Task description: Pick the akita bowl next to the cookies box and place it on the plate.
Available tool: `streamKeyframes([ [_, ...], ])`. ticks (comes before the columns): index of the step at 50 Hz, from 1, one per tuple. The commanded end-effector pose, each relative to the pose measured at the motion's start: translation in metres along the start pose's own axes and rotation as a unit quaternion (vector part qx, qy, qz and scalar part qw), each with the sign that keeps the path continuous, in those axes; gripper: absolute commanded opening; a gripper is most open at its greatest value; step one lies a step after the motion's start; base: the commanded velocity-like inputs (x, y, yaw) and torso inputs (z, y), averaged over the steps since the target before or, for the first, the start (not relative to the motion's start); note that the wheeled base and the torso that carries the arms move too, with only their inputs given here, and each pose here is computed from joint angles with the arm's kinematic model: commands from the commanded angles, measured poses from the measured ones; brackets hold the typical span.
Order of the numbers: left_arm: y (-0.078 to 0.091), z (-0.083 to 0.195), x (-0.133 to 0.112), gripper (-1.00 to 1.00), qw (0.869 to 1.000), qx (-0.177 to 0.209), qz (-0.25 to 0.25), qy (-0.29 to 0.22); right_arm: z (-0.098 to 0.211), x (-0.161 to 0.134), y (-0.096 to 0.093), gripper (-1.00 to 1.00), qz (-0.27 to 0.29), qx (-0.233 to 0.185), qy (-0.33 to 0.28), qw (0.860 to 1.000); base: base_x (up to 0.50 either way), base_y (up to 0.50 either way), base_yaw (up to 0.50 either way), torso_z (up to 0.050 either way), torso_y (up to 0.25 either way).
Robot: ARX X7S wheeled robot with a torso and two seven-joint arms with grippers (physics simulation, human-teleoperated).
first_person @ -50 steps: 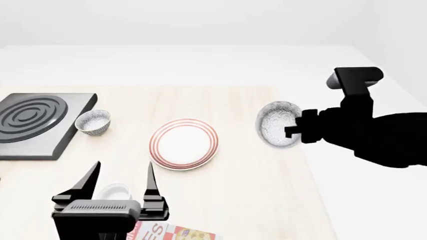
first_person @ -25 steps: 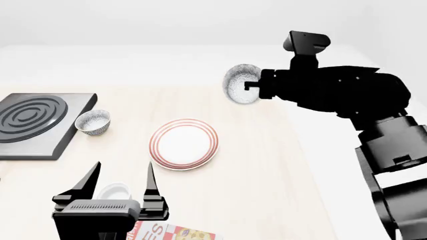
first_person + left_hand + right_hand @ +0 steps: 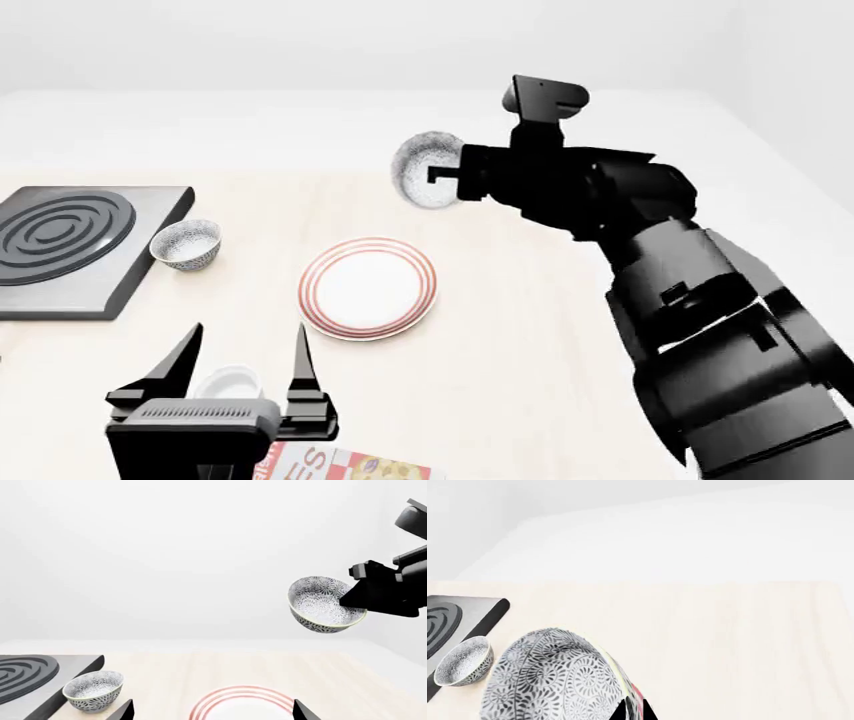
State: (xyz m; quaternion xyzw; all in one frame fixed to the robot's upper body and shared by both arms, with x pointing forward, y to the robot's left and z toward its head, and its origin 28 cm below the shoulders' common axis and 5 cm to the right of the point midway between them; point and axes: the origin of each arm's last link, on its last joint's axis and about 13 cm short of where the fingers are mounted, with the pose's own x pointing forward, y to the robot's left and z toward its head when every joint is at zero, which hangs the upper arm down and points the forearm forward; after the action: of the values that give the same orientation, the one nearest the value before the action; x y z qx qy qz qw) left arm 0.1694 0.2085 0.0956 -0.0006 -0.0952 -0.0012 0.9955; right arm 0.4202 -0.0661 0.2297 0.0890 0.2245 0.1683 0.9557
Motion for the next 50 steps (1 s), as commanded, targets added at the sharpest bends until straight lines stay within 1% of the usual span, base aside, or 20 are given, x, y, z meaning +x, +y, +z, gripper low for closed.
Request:
streamKeyframes([
  [1,0.0,0.0,0.0,1.0,1.0,-0.001,-0.001,0.0,-0.013,0.01,0.022,-1.0,0.027,0.015,0.001,1.0,0.0,0.0,0.0,0.0,0.0],
  [9,0.0,-0.001,0.0,1.0,1.0,-0.002,-0.002,0.001,-0.021,0.014,0.032,-1.0,0.042,0.017,0.007,0.999,0.0,0.0,0.0,0.0,0.0],
  [11,0.0,-0.001,0.0,1.0,1.0,-0.002,-0.003,0.0,-0.023,0.015,0.033,-1.0,0.048,0.012,0.008,0.999,0.0,0.0,0.0,0.0,0.0],
  [13,0.0,-0.001,0.0,1.0,1.0,-0.002,-0.003,-0.001,-0.023,0.015,0.034,-1.0,0.043,0.01,0.008,0.999,0.0,0.0,0.0,0.0,0.005],
  [19,-0.001,-0.002,0.0,1.0,1.0,-0.002,-0.006,0.001,-0.024,0.015,0.037,-1.0,0.048,0.01,0.01,0.999,0.0,0.0,0.0,0.0,0.0],
  [23,-0.001,-0.003,0.001,1.0,1.0,0.004,-0.003,0.002,-0.024,0.015,0.039,-1.0,0.051,0.01,0.01,0.999,0.0,0.0,0.0,0.0,0.0],
  [48,-0.001,0.0,-0.001,1.0,1.0,0.006,-0.003,0.0,-0.025,0.015,0.046,-1.0,0.063,0.007,0.011,0.998,0.0,0.0,0.0,-0.001,-0.25],
  [49,-0.001,0.001,-0.001,1.0,1.0,-0.01,0.0,-0.005,-0.024,0.015,0.046,-1.0,0.063,0.007,0.01,0.998,0.0,0.0,0.0,-0.001,-0.15],
  [50,0.0,0.002,-0.001,1.0,1.0,-0.016,-0.003,-0.007,-0.024,0.015,0.046,-1.0,0.063,0.007,0.01,0.998,0.0,0.0,0.0,0.0,0.0],
])
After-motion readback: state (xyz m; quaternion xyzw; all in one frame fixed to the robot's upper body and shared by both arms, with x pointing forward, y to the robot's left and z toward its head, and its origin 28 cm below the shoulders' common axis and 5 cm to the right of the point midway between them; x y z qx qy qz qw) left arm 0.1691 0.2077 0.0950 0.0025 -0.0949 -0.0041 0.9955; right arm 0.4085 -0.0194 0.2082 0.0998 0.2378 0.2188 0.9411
